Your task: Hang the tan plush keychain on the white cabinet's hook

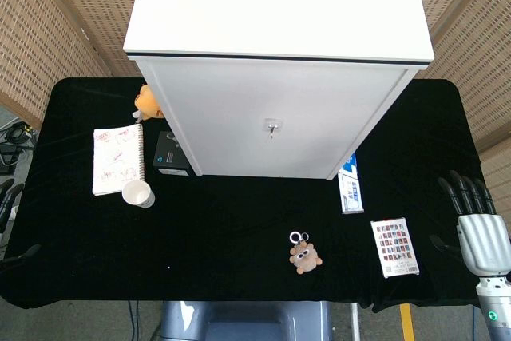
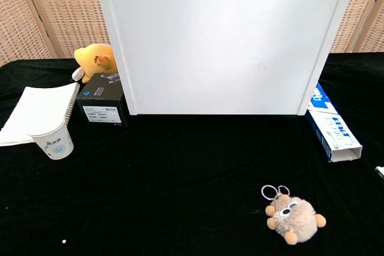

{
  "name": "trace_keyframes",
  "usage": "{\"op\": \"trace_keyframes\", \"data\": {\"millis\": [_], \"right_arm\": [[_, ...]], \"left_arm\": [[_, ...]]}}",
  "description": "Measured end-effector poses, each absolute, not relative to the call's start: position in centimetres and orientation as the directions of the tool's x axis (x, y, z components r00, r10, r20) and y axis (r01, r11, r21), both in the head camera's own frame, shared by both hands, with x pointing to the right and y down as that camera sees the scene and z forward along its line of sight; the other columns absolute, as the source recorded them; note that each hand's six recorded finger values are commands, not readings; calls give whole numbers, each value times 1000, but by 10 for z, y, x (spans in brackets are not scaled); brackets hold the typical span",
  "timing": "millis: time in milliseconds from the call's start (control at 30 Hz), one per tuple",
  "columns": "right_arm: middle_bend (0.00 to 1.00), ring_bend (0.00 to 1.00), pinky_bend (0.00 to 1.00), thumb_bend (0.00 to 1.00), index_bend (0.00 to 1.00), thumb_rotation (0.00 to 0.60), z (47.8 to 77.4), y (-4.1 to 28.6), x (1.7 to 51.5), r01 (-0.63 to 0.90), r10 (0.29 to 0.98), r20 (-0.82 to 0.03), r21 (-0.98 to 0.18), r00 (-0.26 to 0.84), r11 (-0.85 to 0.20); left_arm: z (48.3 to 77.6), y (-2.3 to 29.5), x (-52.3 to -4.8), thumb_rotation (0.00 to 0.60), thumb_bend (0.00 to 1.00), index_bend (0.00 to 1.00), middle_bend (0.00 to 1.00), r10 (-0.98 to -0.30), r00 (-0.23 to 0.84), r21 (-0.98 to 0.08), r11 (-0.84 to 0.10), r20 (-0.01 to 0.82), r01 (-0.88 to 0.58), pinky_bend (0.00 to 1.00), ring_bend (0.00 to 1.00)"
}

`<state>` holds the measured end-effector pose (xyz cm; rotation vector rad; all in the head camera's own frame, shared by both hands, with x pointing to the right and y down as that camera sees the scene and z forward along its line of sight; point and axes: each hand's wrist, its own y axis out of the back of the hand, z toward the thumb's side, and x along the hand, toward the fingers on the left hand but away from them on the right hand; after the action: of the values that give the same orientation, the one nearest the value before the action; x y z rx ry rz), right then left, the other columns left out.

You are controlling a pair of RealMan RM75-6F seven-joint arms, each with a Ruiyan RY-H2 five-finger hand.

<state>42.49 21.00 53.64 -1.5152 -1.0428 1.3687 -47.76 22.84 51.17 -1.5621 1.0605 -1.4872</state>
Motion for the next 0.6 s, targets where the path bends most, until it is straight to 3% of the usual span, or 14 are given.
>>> {"op": "trace_keyframes", "data": {"millis": [167,200,267,300,367,467,600], "right_arm": [[31,6,0,0,0,600,539,212,422,45,942,-326,-943,79,-331],[75,31,0,0,0,600,540,213,420,44,939,-332,-941,87,-336],[298,224,64,0,8,600,545,211,412,42,933,-341,-937,114,-347],[375,314,124,0,16,600,547,209,409,40,930,-346,-935,127,-353],[544,513,406,0,64,600,553,205,397,33,917,-363,-927,168,-373],[695,668,719,10,166,600,567,195,374,21,882,-400,-908,248,-418],[846,826,931,158,330,600,591,183,335,3,803,-477,-859,357,-512]], "left_arm": [[513,228,-478,600,0,0,0,-913,-7,-910,-406,408,-83,0,0],[513,228,-478,600,0,0,0,-913,-8,-910,-407,409,-85,0,0],[515,228,-478,600,0,0,0,-911,-9,-908,-409,411,-85,0,0],[516,227,-478,600,0,0,0,-910,-10,-907,-412,414,-84,0,0],[518,226,-477,600,0,0,0,-908,-11,-906,-416,418,-82,0,0],[521,223,-477,600,0,0,0,-906,-17,-904,-421,423,-75,0,0],[525,219,-477,600,0,0,0,-904,-30,-903,-424,427,-68,0,0]]}}
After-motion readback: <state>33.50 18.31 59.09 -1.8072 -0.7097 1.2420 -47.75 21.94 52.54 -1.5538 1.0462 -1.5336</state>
